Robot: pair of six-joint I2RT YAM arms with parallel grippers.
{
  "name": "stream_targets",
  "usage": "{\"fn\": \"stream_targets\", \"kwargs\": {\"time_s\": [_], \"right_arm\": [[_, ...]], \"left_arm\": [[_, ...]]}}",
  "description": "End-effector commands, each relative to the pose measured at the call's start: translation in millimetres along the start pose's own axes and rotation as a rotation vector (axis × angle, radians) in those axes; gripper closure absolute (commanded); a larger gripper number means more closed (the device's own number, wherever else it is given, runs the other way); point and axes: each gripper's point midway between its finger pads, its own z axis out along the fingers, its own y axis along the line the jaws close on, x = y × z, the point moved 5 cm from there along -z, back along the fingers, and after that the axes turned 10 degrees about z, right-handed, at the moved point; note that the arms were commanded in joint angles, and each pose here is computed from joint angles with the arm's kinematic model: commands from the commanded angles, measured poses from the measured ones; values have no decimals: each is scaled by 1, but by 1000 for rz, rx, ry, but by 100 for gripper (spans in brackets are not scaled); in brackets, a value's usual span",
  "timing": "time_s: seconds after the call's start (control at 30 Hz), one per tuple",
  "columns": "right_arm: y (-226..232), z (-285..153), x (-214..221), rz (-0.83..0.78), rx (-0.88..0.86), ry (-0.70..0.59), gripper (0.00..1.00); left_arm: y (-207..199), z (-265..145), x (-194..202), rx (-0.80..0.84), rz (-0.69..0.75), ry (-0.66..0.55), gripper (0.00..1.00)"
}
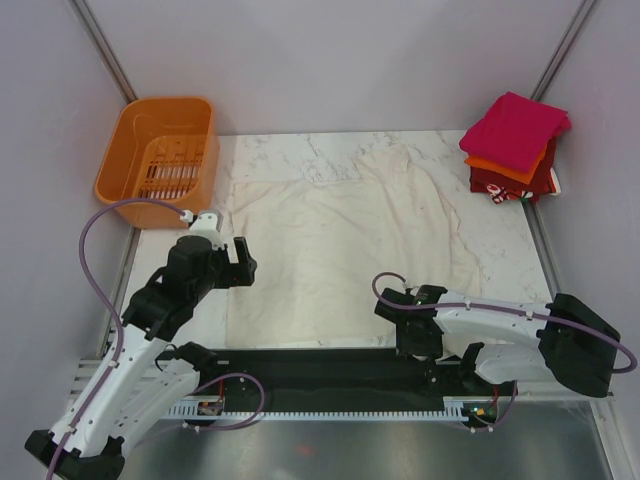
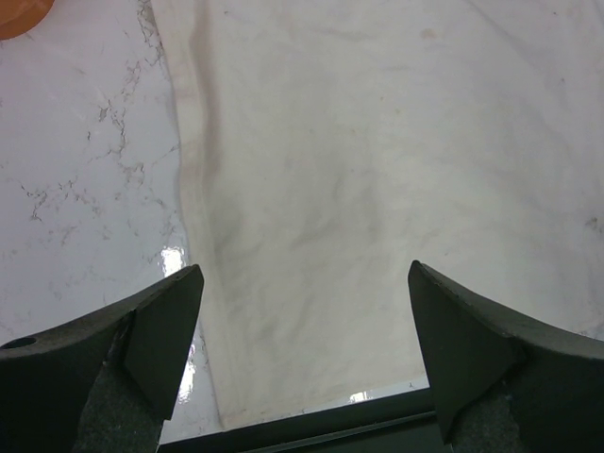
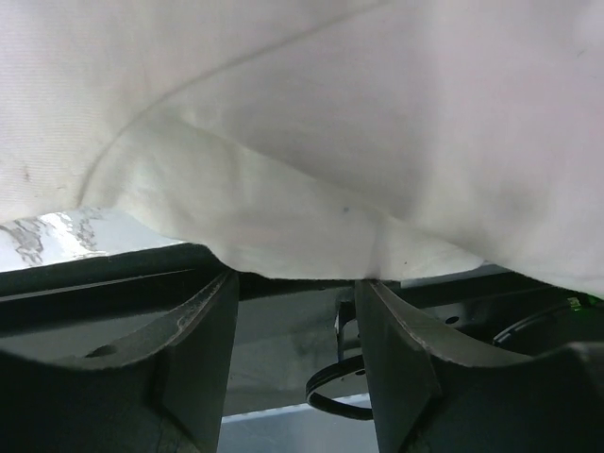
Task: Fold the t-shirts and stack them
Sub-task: Flatten the tshirt out
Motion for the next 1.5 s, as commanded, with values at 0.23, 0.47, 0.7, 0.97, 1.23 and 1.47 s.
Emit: {"fn": "stream_targets", "kwargs": {"time_s": [0.23,0.47,0.7,0.97,1.23,1.47], "right_arm": [[7,14,-15,-69,67,-95,70],[12,5,-20,-86,48,-117,100],[33,-30,-36,-129,-37,-195,100],[55,-60,-62,-146,-133,-340,100],[71,-60,-69,-122,-271,-346,100],[71,-40,-72,-149,-285,-322,100]], "left_arm": [[1,-1,-7,-20,-29,-21,2],[1,1,-7,-28,-28,-12,2],[5,-2,-8,-118,-200,66,0],[-31,29,44,74,-440,475,0],[-18,-2,109,-43,-622,686,0],[-38,-20,143,-167,-508,821,0]]}}
